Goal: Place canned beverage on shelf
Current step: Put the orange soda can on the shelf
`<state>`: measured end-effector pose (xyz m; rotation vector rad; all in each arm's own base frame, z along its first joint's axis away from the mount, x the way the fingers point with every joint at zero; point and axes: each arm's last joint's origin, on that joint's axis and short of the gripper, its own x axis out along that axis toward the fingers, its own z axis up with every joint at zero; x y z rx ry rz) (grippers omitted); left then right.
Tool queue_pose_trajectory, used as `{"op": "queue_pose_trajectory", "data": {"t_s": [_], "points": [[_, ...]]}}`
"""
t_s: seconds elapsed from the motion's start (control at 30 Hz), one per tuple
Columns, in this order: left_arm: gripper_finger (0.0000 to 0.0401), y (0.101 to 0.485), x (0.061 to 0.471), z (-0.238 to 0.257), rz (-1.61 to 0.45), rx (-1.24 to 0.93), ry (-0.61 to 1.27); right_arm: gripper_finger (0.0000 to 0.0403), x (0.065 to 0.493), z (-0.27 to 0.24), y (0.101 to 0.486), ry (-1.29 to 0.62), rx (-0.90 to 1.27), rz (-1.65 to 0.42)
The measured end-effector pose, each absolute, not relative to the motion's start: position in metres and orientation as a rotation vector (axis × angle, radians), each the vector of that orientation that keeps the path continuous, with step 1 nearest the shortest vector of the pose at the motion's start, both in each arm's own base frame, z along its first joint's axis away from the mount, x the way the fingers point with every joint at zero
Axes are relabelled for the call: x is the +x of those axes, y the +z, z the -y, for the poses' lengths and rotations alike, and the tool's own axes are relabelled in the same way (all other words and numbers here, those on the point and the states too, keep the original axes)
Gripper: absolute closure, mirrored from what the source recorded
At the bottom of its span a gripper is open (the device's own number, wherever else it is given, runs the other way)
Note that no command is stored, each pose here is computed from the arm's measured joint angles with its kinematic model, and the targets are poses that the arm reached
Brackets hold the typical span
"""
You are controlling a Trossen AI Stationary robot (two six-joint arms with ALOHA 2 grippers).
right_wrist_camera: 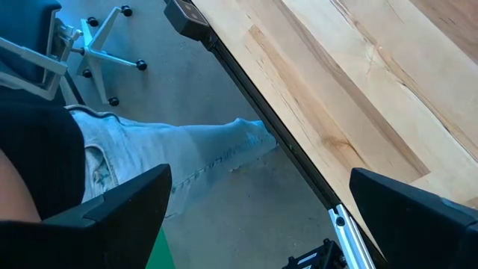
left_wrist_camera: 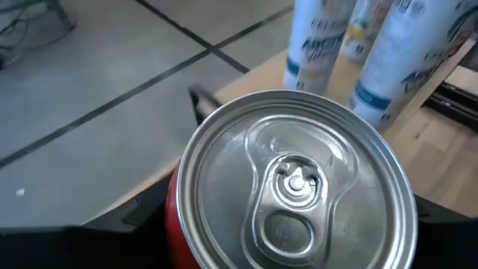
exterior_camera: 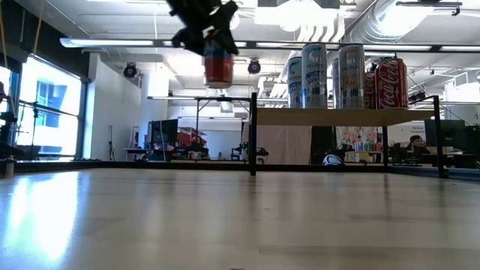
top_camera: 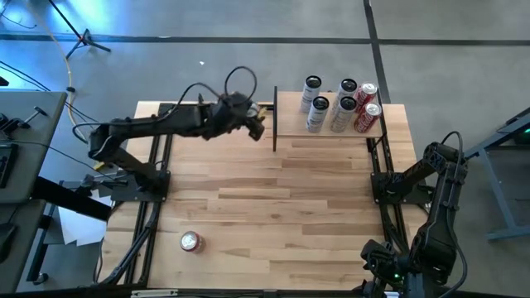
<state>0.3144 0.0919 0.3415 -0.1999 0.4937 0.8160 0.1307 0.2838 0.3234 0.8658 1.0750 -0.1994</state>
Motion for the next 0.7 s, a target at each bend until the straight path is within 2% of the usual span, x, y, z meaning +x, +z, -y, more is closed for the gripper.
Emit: {"op": "queue_pose_trajectory", "data": {"t_s": [0.17,0.7], "points": [[0.0127,0.358,0.333,-0.11,-0.505,-0.127,0.789,0.0004,0.131,-0.284,0.324,-0.199,0.866,-1.075],[0.0127,0.365,0.389,-0.152,-0.491,-0.044,0.641,0.0004,0.131,-0.284,0.324,-0.199,0.866,-1.075]]}}
